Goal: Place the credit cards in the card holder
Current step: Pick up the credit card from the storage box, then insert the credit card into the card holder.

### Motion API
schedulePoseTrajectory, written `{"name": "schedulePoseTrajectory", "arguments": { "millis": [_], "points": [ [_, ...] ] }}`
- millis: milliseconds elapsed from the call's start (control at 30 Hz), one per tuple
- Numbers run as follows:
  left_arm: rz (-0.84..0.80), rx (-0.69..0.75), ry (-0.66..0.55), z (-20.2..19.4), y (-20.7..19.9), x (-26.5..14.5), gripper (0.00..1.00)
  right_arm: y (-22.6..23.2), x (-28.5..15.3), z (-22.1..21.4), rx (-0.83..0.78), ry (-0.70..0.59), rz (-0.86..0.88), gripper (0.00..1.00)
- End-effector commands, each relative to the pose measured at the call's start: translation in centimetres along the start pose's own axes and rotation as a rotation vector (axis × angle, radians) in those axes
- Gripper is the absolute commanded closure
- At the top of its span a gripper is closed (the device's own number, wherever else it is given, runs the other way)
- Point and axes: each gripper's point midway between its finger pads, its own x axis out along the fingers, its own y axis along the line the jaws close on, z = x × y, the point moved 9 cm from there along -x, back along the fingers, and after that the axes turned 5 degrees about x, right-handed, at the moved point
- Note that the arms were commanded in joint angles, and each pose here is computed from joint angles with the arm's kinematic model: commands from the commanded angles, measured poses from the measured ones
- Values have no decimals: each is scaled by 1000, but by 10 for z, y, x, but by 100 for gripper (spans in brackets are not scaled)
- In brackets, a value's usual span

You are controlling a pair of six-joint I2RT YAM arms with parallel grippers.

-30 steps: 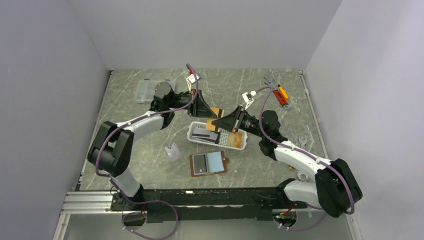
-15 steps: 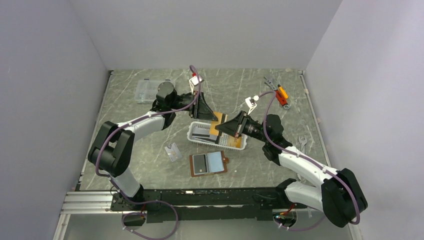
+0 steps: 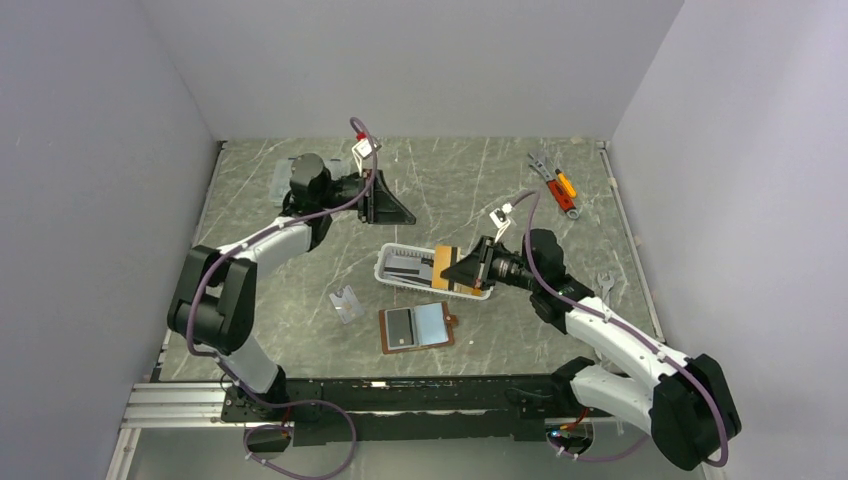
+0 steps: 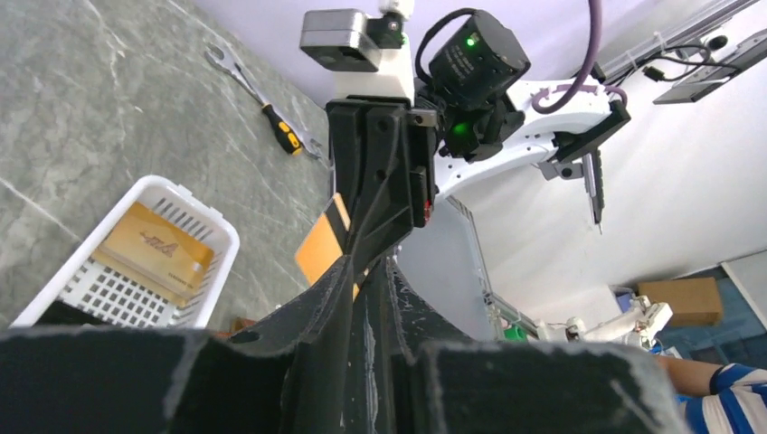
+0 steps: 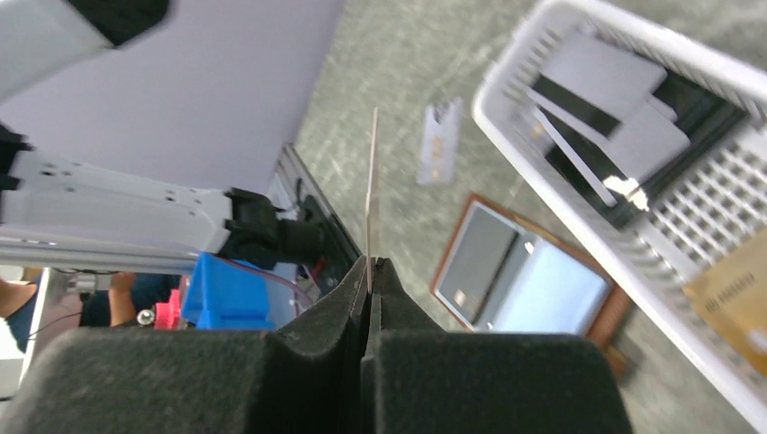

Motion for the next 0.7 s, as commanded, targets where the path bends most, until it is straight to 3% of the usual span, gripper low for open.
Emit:
{"name": "schedulePoseTrajectory", "arguments": {
  "millis": [0,133,300,500,667],
  "points": [
    [-16,151,114,-12,-7,-5,75,-17,-11,-15,-1,57,-136,100],
    [188,304,388,-68,5,-7,73,-30,-12,-34,13,90,-193,100],
    [333,424,590,-118,11,-11,72,-42,-4,-52,-7,138,-259,100],
    [412,564,776,-162,20,-8,74,-51,11,-70,-63,198,-342,100],
    [465,669,856,-174,30,-3,74,-59,15,-72,-108,182,-412,100]
  ]
}}
